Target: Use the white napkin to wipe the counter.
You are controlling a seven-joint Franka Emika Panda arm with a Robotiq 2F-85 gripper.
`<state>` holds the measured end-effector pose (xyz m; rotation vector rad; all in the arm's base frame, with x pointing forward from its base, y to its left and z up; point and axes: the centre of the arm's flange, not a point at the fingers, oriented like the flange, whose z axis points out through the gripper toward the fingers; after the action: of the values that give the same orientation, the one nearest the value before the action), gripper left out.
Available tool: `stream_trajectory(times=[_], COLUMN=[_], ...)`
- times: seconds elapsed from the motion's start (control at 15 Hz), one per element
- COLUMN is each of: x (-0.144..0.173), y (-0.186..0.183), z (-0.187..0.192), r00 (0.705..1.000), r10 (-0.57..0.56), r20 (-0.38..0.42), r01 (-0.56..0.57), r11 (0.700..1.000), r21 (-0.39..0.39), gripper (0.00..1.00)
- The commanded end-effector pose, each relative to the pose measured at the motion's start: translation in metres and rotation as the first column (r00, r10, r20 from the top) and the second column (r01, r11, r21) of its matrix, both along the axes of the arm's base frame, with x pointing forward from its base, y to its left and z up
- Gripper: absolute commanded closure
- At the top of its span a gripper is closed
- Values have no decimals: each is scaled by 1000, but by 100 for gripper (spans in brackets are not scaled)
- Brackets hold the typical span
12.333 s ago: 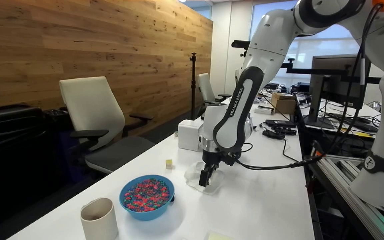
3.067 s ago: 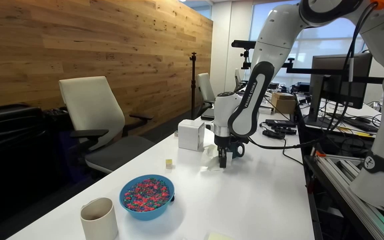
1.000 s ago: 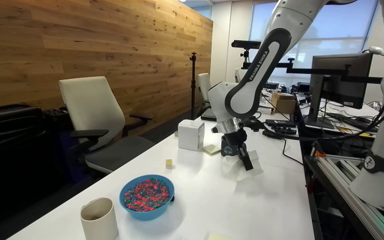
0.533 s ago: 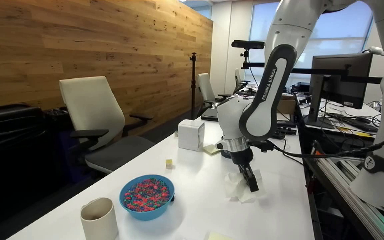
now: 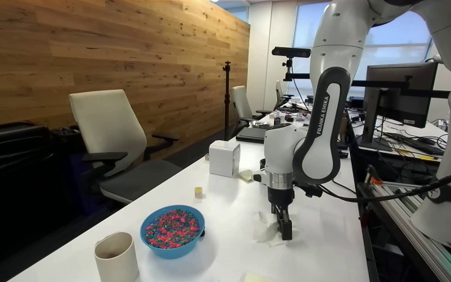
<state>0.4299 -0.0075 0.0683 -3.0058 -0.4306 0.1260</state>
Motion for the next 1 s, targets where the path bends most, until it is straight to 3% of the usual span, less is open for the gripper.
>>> stream_trajectory(times=[0.0, 0.33, 0.67, 0.8, 0.93], x=[-1, 8, 23, 27, 27], y=[0, -10, -30, -42, -54], z=[-12, -12, -6, 0, 4], r00=[996, 977, 937, 924, 930], r10=[-37, -79, -152, -164, -151], r20=[83, 200, 315, 346, 335], r01=[35, 80, 170, 195, 194], r11=[999, 997, 985, 979, 976], r21=[19, 1, -31, -55, -98], gripper=[100, 100, 100, 100, 100])
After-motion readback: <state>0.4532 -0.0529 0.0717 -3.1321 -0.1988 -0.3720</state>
